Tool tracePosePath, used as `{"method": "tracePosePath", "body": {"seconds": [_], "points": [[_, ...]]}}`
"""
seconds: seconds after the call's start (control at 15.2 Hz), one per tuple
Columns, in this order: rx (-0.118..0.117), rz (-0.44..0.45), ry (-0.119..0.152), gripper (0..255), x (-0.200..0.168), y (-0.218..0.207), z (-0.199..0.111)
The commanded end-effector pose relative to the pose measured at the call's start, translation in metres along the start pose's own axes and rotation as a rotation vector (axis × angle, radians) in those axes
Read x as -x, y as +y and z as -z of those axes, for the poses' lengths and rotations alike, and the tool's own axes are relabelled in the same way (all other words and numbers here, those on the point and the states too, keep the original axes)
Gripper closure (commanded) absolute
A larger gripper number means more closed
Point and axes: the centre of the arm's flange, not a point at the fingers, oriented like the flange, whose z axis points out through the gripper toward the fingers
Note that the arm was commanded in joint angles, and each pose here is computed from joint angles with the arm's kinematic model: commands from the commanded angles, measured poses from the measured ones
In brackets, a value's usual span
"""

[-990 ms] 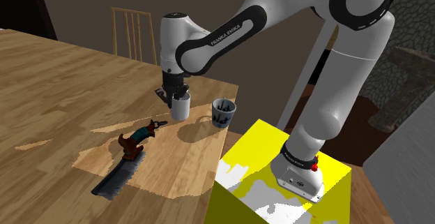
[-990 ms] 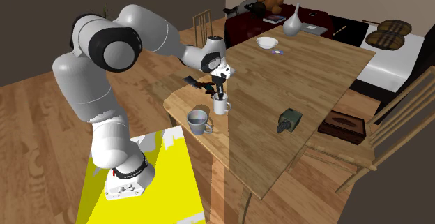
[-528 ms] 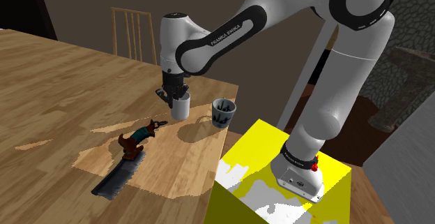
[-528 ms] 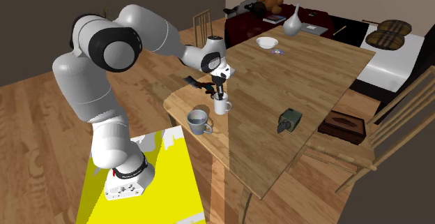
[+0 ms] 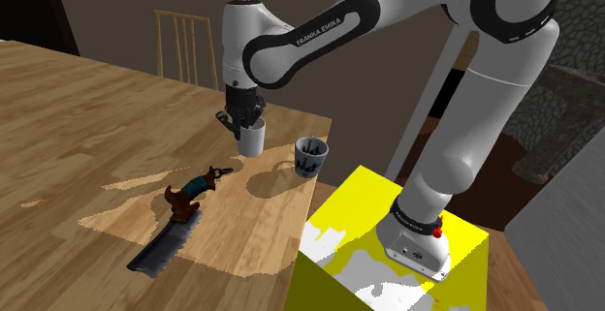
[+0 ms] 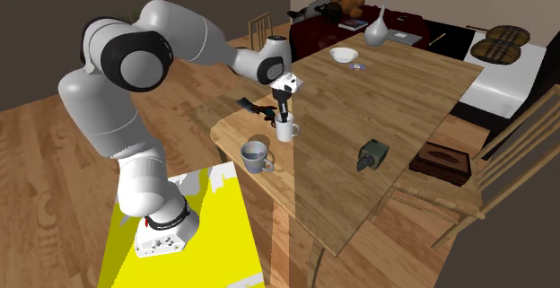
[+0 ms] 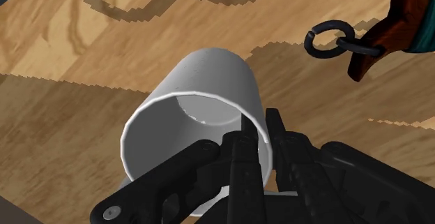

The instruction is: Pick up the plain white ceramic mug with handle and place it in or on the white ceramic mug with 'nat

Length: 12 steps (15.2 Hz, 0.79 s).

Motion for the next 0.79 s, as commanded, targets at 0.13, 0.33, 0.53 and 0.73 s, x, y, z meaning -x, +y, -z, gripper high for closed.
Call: {"method": "tracePosePath", "body": {"seconds": [0.13, 0.33, 0.53, 0.73], "points": [[0.000, 0.000, 0.000, 255, -0.001, 0.001, 0.022], [0.000, 0.000, 0.000, 255, -0.003, 0.001, 0.038], [0.000, 0.000, 0.000, 255, -0.004, 0.002, 0.053], [0.000, 0.000, 0.000, 255, -0.005, 0.002, 0.069]]}}
